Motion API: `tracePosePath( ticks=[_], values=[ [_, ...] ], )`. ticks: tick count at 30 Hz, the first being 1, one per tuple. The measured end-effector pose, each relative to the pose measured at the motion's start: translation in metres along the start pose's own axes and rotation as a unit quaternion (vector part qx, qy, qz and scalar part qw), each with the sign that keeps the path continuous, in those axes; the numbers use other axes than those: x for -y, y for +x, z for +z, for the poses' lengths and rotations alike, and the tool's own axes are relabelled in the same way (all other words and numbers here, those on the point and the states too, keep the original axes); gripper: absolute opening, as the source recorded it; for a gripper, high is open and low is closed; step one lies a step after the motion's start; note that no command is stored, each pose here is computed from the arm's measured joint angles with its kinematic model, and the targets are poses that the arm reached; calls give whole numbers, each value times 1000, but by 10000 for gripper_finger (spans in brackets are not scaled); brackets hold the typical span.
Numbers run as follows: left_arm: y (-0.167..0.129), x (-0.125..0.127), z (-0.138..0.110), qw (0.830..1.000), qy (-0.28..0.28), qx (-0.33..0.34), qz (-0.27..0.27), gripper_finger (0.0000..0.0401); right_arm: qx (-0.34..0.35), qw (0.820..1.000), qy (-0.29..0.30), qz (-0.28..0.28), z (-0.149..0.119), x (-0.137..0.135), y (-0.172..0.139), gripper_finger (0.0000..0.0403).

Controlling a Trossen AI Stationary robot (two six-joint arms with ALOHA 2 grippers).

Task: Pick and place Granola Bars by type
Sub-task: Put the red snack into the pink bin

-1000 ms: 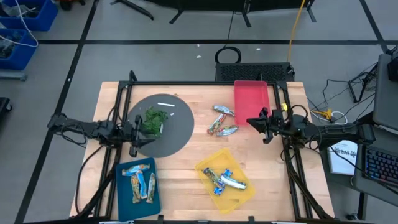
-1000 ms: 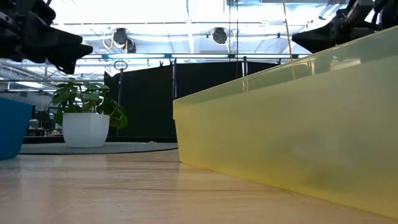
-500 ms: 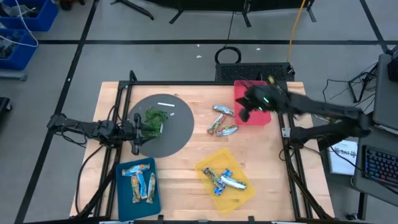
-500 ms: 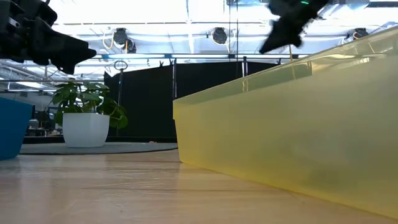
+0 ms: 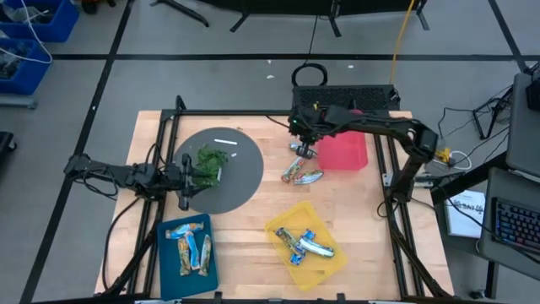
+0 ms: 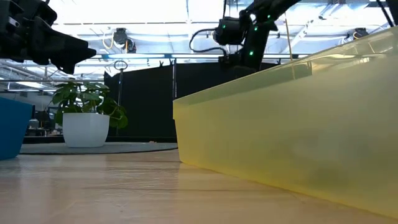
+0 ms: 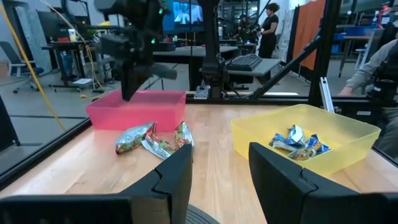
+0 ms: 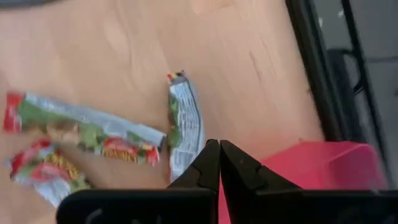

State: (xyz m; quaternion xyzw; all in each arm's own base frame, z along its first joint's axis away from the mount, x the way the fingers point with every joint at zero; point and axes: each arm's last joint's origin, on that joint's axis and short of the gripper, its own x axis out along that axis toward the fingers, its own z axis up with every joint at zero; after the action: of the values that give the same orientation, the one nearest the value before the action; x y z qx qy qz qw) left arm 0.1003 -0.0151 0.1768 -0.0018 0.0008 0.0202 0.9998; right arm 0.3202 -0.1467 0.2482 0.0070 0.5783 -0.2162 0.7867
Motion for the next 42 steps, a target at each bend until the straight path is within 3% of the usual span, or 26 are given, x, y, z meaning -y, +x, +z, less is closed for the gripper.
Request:
tracePosePath(
  ticks=[5, 14, 19, 42],
  values=[
    [0, 0, 0, 1000, 0, 0, 0, 164, -44, 999, 15, 4, 0, -1, 31, 25],
    [0, 0, 0, 1000, 0, 0, 0, 163, -85, 996, 10, 35, -1, -11, 64, 144],
    [0, 0, 0, 1000, 0, 0, 0, 164, -94, 995, 16, 36, -2, -13, 72, 180],
    [0, 0, 0, 1000, 0, 1, 0, 163, -96, 990, 67, 80, -4, 0, 86, 153]
  ],
)
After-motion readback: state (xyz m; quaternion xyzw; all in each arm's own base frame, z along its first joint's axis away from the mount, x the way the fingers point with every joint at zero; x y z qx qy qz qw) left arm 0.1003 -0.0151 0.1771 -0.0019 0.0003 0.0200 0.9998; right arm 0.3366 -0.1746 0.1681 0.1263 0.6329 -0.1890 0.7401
